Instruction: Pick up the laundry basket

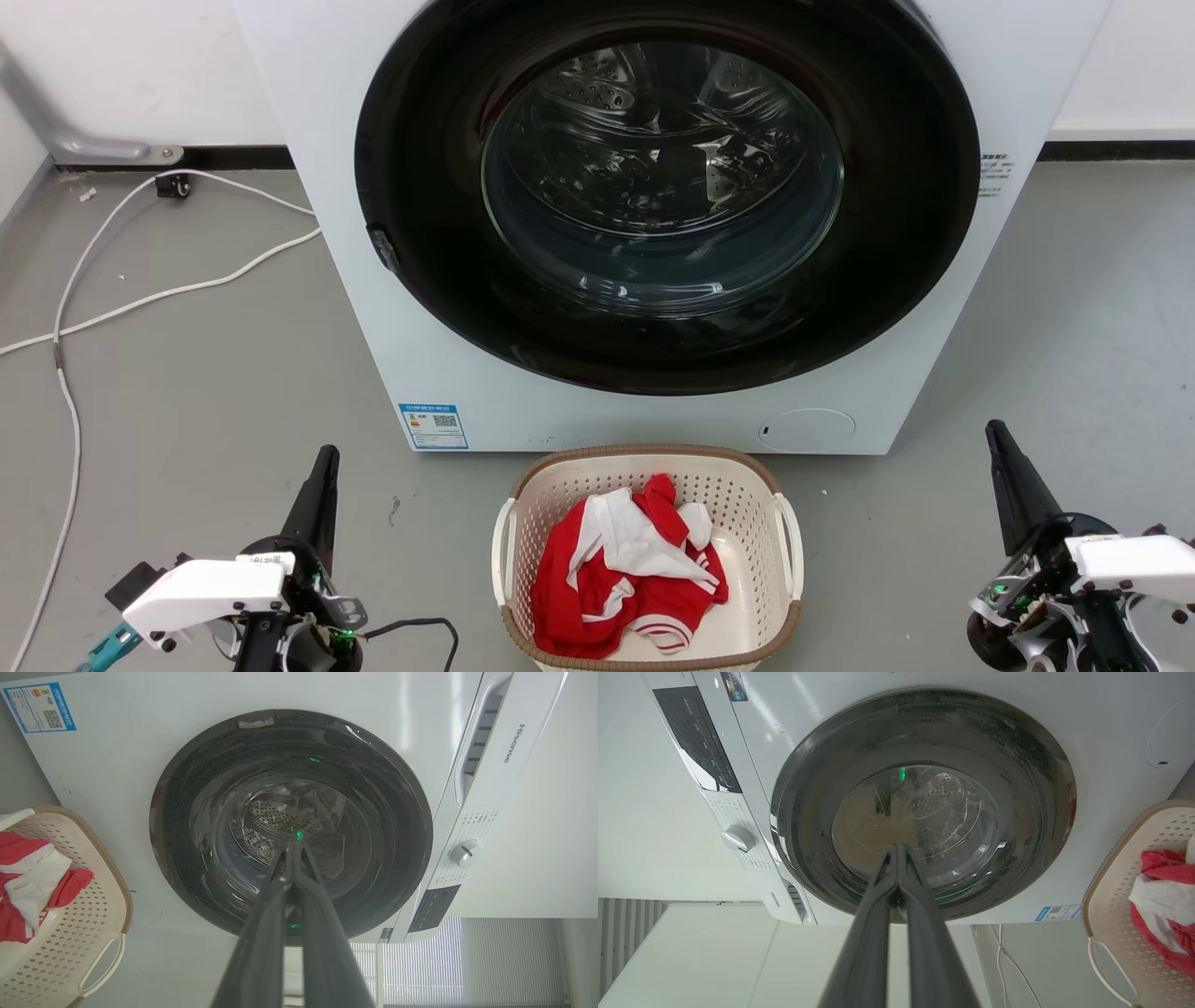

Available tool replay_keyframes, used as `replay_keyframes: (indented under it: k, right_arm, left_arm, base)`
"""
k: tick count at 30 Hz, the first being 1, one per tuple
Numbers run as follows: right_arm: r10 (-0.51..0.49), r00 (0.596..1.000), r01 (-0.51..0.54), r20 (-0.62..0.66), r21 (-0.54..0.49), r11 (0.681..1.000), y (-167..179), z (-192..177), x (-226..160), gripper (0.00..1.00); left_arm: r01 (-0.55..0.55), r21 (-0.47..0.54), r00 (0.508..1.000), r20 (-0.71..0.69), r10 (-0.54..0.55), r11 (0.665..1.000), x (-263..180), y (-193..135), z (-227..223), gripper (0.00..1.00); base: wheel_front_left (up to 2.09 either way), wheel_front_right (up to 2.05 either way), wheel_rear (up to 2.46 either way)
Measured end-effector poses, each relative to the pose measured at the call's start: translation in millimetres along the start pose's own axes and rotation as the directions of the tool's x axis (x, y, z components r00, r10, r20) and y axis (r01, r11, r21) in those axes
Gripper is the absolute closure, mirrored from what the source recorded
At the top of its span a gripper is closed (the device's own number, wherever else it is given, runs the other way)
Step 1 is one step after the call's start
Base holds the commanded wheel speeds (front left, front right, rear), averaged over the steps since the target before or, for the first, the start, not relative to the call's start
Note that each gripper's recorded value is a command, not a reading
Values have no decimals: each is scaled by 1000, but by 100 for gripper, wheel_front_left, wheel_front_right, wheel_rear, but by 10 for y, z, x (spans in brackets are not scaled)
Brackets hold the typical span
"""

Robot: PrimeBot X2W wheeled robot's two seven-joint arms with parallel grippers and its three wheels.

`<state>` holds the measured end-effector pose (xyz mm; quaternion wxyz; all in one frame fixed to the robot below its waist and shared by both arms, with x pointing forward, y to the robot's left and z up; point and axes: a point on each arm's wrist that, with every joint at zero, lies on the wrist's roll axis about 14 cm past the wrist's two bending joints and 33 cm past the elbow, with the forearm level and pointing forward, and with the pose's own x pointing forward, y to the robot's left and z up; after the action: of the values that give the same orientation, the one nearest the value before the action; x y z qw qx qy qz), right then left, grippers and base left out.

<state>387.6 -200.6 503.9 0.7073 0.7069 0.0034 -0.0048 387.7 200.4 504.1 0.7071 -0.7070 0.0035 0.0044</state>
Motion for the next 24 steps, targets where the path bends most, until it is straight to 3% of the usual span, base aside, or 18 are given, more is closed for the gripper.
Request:
replay_keyframes:
  k: [21, 22, 24]
  right_arm:
    - [0, 1000, 0, 0, 0, 1000, 0, 0, 0, 100]
    - [0, 1000, 0, 0, 0, 1000, 0, 0, 0, 0]
    - [-22, 1000, 22, 1, 3, 1000, -73, -2, -28, 0]
  left_arm:
    - [0, 0, 1000, 0, 0, 1000, 0, 0, 0, 100]
    - [0, 0, 1000, 0, 0, 1000, 0, 0, 0, 0]
    - [-23, -4, 1000, 0, 23, 1000, -27, 76, -8, 0]
  base:
    - [0, 0, 0]
    - [0, 0, 0]
    - [0, 0, 0]
